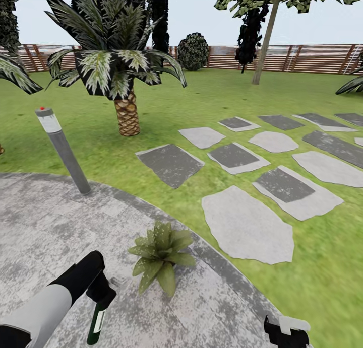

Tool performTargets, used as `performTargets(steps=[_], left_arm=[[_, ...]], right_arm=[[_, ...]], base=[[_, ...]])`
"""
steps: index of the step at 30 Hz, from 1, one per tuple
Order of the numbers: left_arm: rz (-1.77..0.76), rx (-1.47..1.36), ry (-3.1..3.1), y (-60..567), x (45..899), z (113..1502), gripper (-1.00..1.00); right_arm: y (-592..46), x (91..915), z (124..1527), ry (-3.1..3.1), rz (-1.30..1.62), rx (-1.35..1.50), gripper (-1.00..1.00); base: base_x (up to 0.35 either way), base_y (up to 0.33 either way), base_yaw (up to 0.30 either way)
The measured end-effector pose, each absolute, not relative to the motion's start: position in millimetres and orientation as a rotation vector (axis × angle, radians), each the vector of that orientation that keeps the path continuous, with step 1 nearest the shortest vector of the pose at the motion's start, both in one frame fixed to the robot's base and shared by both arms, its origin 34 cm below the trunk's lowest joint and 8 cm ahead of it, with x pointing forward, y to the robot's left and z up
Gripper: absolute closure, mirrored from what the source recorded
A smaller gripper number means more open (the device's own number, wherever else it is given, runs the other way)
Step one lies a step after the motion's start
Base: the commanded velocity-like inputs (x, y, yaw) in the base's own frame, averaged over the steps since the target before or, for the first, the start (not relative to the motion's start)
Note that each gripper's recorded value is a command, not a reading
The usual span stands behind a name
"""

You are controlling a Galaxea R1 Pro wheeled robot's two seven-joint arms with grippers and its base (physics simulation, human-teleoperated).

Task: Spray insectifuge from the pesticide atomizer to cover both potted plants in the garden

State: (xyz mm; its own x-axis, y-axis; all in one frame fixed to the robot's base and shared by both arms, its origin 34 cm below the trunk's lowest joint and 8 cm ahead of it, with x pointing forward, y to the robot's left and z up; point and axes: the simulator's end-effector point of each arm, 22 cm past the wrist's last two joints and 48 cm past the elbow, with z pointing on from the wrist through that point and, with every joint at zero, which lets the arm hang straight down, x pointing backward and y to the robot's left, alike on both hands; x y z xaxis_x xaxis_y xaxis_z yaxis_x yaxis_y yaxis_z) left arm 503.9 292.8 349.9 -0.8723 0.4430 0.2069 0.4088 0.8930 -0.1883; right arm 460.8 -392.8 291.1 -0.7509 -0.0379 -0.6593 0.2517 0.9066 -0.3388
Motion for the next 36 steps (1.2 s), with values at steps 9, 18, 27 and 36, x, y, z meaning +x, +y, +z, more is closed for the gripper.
performTargets(steps=[9,18,27,36], left_arm=[[0.195,-0.614,-2.796,291,498,350,1.00],[0.188,-0.591,-2.791,293,497,350,1.00],[0.202,-0.583,-2.789,293,497,351,1.00],[0.303,-0.630,-2.679,307,483,372,1.00]], right_arm=[[-393,461,291,2.365,-0.541,0.153,-1.00],[-389,460,290,2.368,-0.535,0.154,-1.00],[-390,460,289,2.370,-0.535,0.153,-1.00],[-391,460,289,2.370,-0.535,0.149,-1.00]], base=[[0.064,-0.252,0.000],[0.144,-0.240,0.188],[0.101,-0.037,0.080],[0.003,-0.001,0.262]])
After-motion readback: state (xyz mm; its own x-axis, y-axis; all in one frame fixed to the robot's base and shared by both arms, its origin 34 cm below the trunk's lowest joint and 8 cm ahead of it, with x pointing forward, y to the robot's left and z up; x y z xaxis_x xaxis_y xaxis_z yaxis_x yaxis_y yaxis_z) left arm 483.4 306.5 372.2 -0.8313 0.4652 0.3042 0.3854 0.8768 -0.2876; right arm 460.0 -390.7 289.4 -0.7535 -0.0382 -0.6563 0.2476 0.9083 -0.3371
